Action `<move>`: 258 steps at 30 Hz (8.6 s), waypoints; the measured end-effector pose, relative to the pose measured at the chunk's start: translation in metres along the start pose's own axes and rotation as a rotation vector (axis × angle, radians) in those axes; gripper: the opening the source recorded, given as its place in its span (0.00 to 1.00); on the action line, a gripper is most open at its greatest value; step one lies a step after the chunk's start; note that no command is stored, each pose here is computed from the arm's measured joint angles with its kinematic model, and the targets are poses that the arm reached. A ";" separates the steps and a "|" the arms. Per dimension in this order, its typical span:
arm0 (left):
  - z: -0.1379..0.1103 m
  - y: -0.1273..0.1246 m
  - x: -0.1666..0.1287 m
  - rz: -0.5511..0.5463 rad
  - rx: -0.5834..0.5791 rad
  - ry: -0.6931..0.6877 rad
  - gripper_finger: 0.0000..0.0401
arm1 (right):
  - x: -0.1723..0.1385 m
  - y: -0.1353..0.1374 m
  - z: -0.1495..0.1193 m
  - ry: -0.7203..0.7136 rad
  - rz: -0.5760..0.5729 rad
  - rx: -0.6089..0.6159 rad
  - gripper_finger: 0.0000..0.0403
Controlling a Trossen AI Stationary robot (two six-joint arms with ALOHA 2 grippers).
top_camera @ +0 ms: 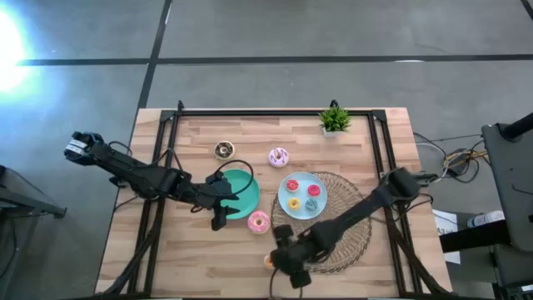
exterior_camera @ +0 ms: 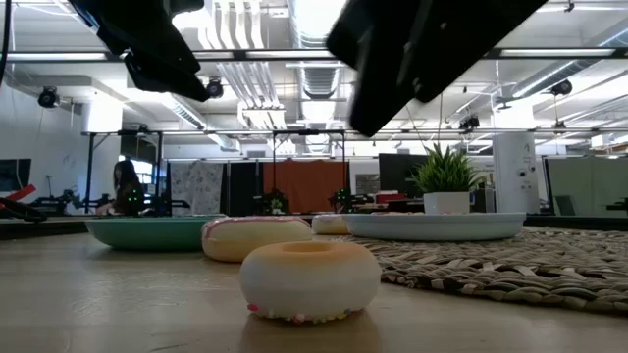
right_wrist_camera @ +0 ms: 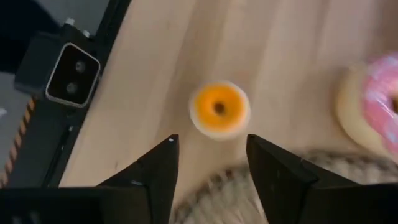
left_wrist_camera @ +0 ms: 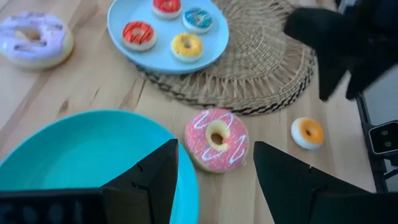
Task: Pick & Place donuts
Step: Put the small white donut on the blue plate, then put the large pink donut on the green plate
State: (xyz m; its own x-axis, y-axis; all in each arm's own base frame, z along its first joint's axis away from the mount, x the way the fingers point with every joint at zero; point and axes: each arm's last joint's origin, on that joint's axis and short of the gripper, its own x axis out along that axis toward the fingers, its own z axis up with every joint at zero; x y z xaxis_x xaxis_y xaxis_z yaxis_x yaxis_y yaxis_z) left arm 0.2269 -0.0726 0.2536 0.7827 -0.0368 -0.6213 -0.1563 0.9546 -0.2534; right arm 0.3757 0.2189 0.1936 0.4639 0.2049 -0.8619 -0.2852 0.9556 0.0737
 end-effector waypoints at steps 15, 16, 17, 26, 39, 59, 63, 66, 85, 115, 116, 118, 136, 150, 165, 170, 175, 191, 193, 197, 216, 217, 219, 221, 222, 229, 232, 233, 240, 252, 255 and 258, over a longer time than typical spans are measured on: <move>-0.004 0.001 0.001 0.011 -0.022 0.026 0.46 | 0.045 0.039 0.028 0.043 -0.142 -0.045 0.52; -0.005 0.001 0.001 0.013 -0.021 0.031 0.46 | 0.047 0.039 0.029 0.042 -0.142 -0.032 0.52; -0.006 0.002 0.001 0.013 -0.023 0.034 0.46 | 0.049 0.039 0.030 0.047 -0.144 -0.018 0.51; -0.014 0.005 0.005 0.022 -0.005 0.058 0.46 | 0.057 0.041 0.022 0.119 -0.139 0.039 0.45; -0.022 0.006 0.007 0.025 -0.007 0.080 0.46 | 0.074 0.025 0.011 0.140 -0.243 0.121 0.37; -0.025 -0.007 -0.018 -0.078 0.006 0.055 0.46 | 0.031 -0.014 0.026 0.002 -0.380 0.496 0.03; -0.025 -0.005 -0.021 -0.063 0.006 0.046 0.46 | 0.002 -0.021 0.015 -0.088 -0.382 0.722 0.03; -0.022 -0.008 -0.021 -0.080 0.013 0.005 0.46 | -0.010 -0.031 0.005 -0.263 -0.304 0.916 0.03; -0.009 -0.046 -0.017 0.072 0.358 -0.435 0.46 | -0.046 -0.075 -0.020 -1.349 -0.044 1.683 0.03; -0.005 -0.054 0.043 0.502 0.423 -0.516 0.46 | -0.051 -0.083 0.001 -1.454 0.086 1.863 0.03; -0.002 -0.053 0.045 0.520 0.417 -0.517 0.46 | -0.051 -0.083 0.001 -1.454 0.089 1.865 0.03; 0.000 -0.050 0.046 0.563 0.417 -0.515 0.46 | -0.051 -0.083 0.001 -1.454 0.090 1.866 0.03; 0.006 -0.042 0.052 0.535 0.455 -0.462 0.03 | -0.046 -0.083 -0.005 -1.365 0.009 1.850 0.17; -0.003 -0.043 0.063 0.319 0.614 -0.352 0.00 | -0.124 -0.074 -0.020 -1.251 -0.326 1.530 0.34; 0.039 -0.025 0.152 0.297 0.863 -0.240 0.00 | -0.238 -0.074 -0.049 -1.329 -0.470 1.347 0.34; 0.073 -0.010 0.186 0.329 0.849 -0.171 0.00 | -0.244 -0.070 -0.053 -1.298 -0.450 1.318 0.35; 0.097 0.011 0.222 0.386 0.843 -0.078 0.00 | -0.244 -0.059 -0.055 -1.279 -0.414 1.294 0.35; 0.107 0.042 0.259 0.327 0.672 0.194 0.00 | -0.252 -0.045 -0.071 -1.206 -0.403 1.226 0.35; 0.107 0.042 0.257 0.329 0.625 0.195 0.03 | -0.254 -0.046 -0.073 -1.201 -0.410 1.222 0.35; 0.108 0.041 0.253 0.328 0.590 0.202 0.13 | -0.256 -0.048 -0.076 -1.188 -0.426 1.211 0.35; 0.126 0.002 0.148 -0.220 0.460 0.383 0.37 | -0.254 -0.048 -0.080 -1.124 -0.413 1.178 0.34; 0.119 0.000 0.139 -0.232 0.473 0.368 0.37 | -0.252 -0.048 -0.081 -1.098 -0.397 1.162 0.34; 0.101 -0.002 0.118 -0.227 0.504 0.347 0.37 | -0.247 -0.047 -0.080 -1.034 -0.370 1.115 0.35; 0.082 -0.004 0.097 -0.241 0.546 0.312 0.37 | -0.238 -0.046 -0.078 -0.964 -0.345 1.065 0.35; 0.071 -0.005 0.088 -0.257 0.568 0.288 0.37 | -0.232 -0.045 -0.076 -0.930 -0.339 1.046 0.35; -0.008 -0.011 0.060 -0.325 0.596 0.164 0.37 | -0.187 -0.056 -0.063 -0.715 -0.299 1.011 0.35; -0.034 -0.012 0.052 -0.251 0.506 0.205 0.37 | -0.157 -0.063 -0.057 -0.557 -0.235 1.006 0.35; -0.040 -0.014 0.049 -0.229 0.483 0.206 0.37 | -0.148 -0.065 -0.054 -0.500 -0.210 0.988 0.35; -0.068 -0.023 0.021 -0.153 0.391 0.166 0.37 | -0.088 -0.054 -0.021 -0.274 -0.140 0.688 0.35; -0.069 -0.010 -0.014 -0.106 0.176 0.199 0.37 | -0.018 -0.057 0.045 -0.041 -0.178 0.178 0.39; -0.068 -0.006 -0.024 -0.101 0.147 0.196 0.37 | -0.004 -0.061 0.056 0.014 -0.200 0.160 0.44; -0.065 -0.003 -0.034 -0.114 0.131 0.167 0.37 | 0.011 -0.063 0.061 0.083 -0.220 0.159 0.50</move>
State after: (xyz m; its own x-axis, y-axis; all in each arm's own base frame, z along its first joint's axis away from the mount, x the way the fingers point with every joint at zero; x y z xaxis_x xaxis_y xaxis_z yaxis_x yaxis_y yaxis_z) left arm 0.1615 -0.0932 0.2275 0.6784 -0.1850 -0.7110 0.0158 0.9712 -0.2377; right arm 0.4495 0.1737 0.2103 0.4276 -0.0226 -0.9037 -0.0475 0.9977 -0.0475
